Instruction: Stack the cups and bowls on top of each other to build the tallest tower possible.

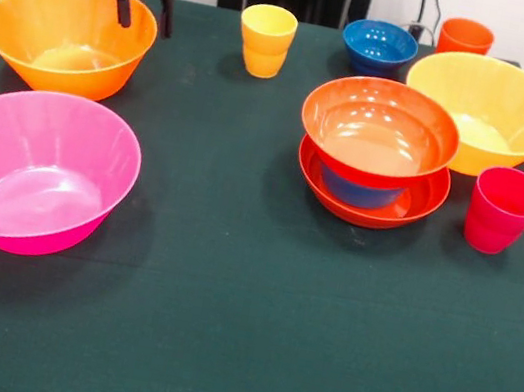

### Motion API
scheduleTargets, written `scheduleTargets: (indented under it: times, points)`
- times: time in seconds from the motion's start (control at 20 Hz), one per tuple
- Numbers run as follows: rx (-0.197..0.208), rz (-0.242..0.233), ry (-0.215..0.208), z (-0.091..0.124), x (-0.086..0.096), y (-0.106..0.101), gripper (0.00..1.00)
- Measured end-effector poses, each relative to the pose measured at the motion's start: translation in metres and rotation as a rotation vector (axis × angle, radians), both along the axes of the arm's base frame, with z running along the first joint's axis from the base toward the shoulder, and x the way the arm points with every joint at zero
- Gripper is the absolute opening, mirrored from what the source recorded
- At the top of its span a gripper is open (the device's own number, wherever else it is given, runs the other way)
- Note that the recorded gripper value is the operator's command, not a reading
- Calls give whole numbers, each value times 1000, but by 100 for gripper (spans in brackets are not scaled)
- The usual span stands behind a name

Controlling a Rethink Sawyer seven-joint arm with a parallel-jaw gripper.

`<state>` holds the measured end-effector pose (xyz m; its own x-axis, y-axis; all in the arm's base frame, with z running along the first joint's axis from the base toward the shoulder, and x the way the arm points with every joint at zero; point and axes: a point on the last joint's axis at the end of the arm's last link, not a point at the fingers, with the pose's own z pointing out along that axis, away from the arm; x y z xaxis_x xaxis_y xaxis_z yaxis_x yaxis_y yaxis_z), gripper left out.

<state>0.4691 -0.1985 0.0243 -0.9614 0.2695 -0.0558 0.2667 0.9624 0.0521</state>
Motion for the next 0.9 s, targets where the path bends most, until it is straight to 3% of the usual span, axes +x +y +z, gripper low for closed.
scheduleTargets:
  times: [0.9]
  points:
    - [6,-29,12,-25,-13,-3,100]
